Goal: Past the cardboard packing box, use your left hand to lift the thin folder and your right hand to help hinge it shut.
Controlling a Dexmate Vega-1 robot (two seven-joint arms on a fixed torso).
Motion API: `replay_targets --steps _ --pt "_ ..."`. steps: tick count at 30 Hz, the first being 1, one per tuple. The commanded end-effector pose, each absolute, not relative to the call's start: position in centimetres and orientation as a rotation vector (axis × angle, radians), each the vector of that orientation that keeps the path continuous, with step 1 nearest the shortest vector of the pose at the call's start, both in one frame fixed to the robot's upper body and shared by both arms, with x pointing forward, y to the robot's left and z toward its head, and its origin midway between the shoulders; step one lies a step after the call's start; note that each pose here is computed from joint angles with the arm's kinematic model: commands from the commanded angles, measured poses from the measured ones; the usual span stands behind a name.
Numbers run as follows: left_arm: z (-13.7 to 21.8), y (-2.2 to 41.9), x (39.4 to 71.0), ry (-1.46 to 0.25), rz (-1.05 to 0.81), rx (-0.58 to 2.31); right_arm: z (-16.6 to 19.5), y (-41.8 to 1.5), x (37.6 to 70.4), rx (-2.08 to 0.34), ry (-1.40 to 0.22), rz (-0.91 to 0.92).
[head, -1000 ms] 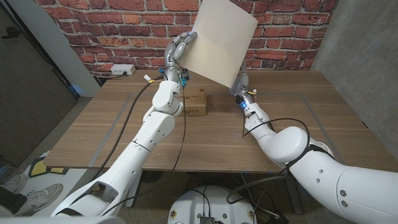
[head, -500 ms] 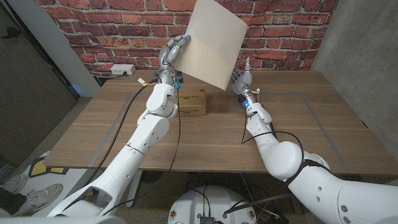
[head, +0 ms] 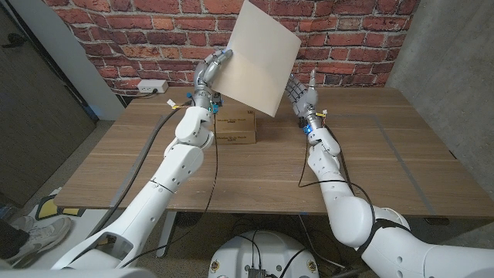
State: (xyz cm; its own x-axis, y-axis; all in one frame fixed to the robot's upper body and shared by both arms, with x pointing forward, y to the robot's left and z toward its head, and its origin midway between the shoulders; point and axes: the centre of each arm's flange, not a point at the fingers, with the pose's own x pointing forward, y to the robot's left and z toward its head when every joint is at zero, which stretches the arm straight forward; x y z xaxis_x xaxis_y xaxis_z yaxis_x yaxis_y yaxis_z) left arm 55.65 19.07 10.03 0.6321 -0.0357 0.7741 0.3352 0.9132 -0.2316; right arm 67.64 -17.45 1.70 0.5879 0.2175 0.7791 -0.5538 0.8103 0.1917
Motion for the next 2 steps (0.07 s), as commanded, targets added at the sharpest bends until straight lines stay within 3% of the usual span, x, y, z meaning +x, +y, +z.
replay_targets --steps 1,2 --pt "8.70 19.93 56.69 -0.814 -0.236 -0.373 0.42 -16.85 65.29 0.457 -0.850 0.416" --pt "8.52 20.15 56.59 -0.813 -0.233 -0.378 0.24 -16.63 65.04 0.467 -0.853 0.413"
